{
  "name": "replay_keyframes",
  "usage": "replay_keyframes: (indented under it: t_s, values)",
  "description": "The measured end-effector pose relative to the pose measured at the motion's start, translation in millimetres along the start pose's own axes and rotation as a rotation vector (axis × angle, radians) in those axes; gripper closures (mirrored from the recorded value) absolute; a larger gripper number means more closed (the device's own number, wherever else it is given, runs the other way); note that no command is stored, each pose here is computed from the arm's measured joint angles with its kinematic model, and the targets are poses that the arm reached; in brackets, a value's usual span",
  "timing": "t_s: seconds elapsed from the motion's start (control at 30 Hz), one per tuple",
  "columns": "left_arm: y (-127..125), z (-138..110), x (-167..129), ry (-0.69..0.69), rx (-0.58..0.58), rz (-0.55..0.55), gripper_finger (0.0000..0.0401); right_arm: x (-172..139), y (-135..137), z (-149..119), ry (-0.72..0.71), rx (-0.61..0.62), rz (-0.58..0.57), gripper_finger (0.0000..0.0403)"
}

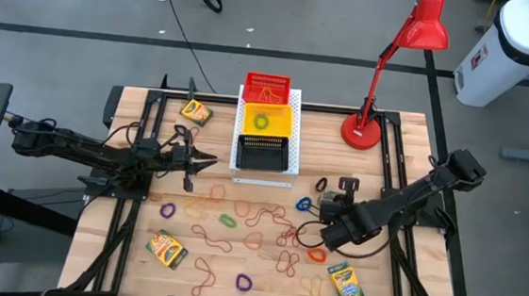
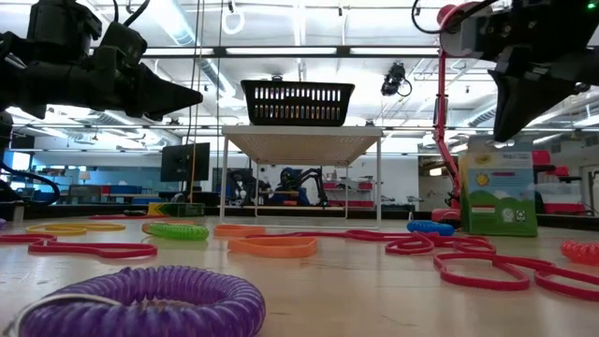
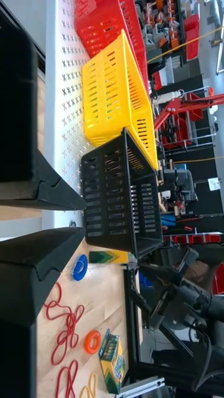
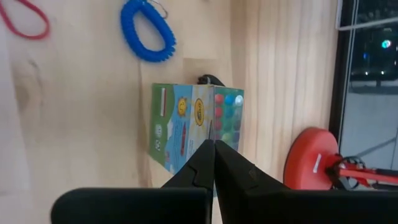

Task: Pick & Place Office Desk Supplies
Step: Put the yellow crayon box into the black bin on the shelf

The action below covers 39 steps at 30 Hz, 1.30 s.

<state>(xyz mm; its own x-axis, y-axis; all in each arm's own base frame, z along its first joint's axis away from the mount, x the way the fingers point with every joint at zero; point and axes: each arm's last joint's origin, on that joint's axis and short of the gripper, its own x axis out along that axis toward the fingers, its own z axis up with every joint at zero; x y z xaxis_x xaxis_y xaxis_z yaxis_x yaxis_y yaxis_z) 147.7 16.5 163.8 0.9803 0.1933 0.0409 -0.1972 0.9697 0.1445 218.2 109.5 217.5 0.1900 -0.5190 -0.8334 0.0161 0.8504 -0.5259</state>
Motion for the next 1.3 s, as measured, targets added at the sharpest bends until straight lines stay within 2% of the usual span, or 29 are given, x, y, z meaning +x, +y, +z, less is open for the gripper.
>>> replay_keyframes:
  t_s: [0.33, 0.47, 0.73, 0.87, 1.13, 1.3]
  values:
    - [0, 0, 0, 0.000, 0.000, 0.000, 0.0339, -2, 2, -1, -0.007, 0.056, 0.003, 0.0387]
    - [0, 0, 0, 0.000, 0.000, 0.000, 0.0339, -2, 3, 0, -0.017, 0.093, 0.003, 0.0349]
    - [0, 0, 0, 0.000, 0.000, 0.000, 0.0339, -2, 2, 0, -0.024, 0.165, -0.007, 0.0243]
    - [0, 0, 0, 0.000, 0.000, 0.000, 0.0339, -2, 2, 0, -0.024, 0.172, -0.007, 0.0208]
    - [0, 0, 0, 0.000, 0.000, 0.000, 0.0339, 4, -7, 0, 0.046, 0.311, 0.001, 0.0173]
    - [0, 0, 0, 0.001, 0.000, 0.000, 0.0339, 14, -18, 11, 0.073, 0.285, 0.077, 0.0173]
